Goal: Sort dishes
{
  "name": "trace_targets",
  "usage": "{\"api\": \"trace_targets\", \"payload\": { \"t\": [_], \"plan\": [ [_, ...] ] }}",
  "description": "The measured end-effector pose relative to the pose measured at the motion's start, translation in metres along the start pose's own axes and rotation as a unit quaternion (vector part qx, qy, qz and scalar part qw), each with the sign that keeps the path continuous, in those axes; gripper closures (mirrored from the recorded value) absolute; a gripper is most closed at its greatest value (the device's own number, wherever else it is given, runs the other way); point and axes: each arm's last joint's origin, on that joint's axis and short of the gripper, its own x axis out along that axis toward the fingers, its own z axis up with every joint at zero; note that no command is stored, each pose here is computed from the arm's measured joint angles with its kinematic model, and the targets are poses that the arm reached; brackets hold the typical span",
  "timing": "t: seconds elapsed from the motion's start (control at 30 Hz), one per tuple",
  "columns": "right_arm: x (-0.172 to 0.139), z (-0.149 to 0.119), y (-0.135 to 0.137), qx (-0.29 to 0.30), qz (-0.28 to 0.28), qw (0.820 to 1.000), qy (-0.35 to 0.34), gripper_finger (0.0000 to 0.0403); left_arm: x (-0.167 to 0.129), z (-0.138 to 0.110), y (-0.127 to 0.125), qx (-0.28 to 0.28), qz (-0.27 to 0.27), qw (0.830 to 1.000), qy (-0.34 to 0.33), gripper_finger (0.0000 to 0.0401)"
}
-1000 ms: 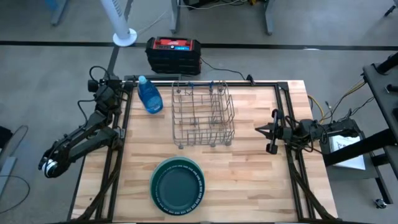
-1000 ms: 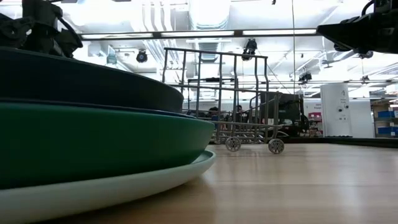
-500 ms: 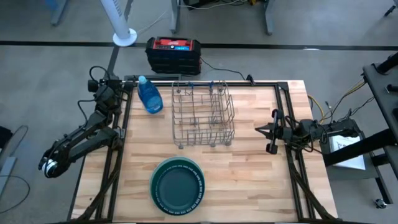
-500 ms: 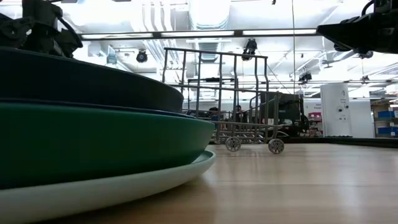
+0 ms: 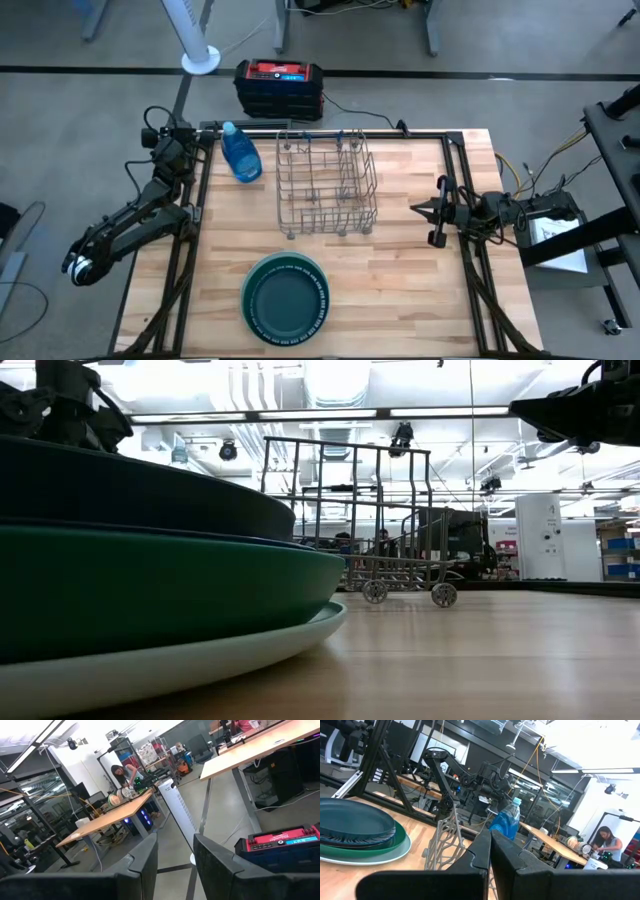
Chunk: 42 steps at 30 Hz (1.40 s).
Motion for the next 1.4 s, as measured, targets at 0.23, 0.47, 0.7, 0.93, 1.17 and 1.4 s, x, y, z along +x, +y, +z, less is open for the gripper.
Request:
{"api": "trace_targets", "payload": {
  "t": [0.23, 0.47, 0.7, 0.93, 1.17, 1.4],
  "plan": [
    [0.0000, 0.0000, 0.0000, 0.000, 0.000, 1.000, 0.000, 0.0401, 0.0000, 0.0000, 0.0000, 0.000, 0.000, 1.000, 0.000, 0.0286],
    [0.0000, 0.0001, 0.0000, 0.000, 0.000, 1.000, 0.000, 0.0401, 0.0000, 0.0001, 0.0000, 0.000, 0.000, 1.000, 0.000, 0.0286],
    [0.0000, 0.0000, 0.0000, 0.000, 0.000, 1.000, 0.000, 0.0401, 0.0000, 0.0001, 0.0000, 0.000, 0.000, 1.000, 0.000, 0.0286],
    [0.0000, 0.0000, 0.0001, 0.000, 0.000, 1.000, 0.000, 0.0401, 0.0000, 0.0001, 0.0000, 0.000, 0.000, 1.000, 0.000, 0.0286],
    [0.0000, 0.0000, 0.0000, 0.000, 0.000, 1.000, 0.000, 0.0401, 0.0000, 0.0002, 0.0000, -0.006, 0.000, 1.000, 0.000, 0.0286],
    [0.0000, 0.0001, 0.0000, 0.000, 0.000, 1.000, 0.000, 0.0401, -0.0037, 0.0052, -0.0027, -0.122, -0.024, 0.992, 0.001, 0.0286]
  ]
}}
